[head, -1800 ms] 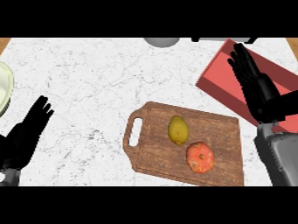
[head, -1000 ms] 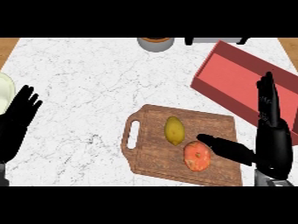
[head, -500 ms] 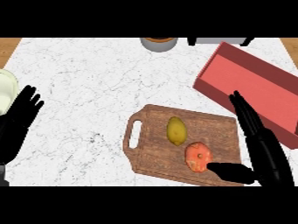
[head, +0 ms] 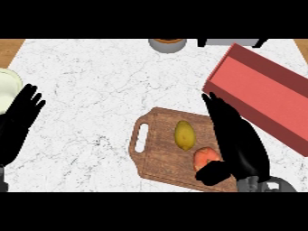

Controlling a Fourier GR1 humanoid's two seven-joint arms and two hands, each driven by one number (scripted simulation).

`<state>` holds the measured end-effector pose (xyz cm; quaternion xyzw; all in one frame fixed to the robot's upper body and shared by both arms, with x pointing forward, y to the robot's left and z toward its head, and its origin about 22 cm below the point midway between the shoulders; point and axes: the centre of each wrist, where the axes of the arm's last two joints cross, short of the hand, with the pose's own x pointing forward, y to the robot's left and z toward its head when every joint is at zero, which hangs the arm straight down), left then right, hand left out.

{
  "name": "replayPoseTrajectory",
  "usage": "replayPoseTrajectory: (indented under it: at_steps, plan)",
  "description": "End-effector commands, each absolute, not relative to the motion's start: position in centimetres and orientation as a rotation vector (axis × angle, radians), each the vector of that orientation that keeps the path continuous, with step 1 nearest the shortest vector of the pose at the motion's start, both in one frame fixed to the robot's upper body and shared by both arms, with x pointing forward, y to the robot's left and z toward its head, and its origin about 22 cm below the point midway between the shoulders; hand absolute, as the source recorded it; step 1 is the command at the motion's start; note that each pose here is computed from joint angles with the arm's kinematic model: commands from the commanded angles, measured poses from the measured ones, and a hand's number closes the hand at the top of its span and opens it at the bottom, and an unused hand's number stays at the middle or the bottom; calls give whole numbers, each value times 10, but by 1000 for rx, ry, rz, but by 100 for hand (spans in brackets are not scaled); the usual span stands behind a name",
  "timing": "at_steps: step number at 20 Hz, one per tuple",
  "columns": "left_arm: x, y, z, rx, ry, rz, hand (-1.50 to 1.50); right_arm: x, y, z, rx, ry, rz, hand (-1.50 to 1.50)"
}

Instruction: Pick the lemon from the cutting board and place it in the cardboard box

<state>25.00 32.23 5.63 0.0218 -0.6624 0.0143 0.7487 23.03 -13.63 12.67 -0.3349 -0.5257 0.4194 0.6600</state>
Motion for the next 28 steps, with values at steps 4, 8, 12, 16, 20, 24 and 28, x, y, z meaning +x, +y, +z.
replayPoseTrajectory:
  at_steps: [4,8,12,16,20,24,28]
  plan:
    - [236,318,38,53,-1439,43,0,250,-98,129,-683,-984,981,-150]
    - [249,308,55,67,-1445,38,0,254,-85,128,-678,-942,998,-150]
    - [249,325,55,56,-1446,47,0,251,-110,124,-679,-893,1017,-150]
    - [241,326,46,46,-1443,57,0,265,-107,113,-684,-886,1012,-150]
    - [224,313,73,32,-1439,50,0,257,-92,109,-677,-929,991,-150]
    - [246,331,51,67,-1455,56,0,257,-91,121,-692,-957,1028,-150]
    - [224,330,55,68,-1457,42,0,266,-84,96,-702,-985,1022,-150]
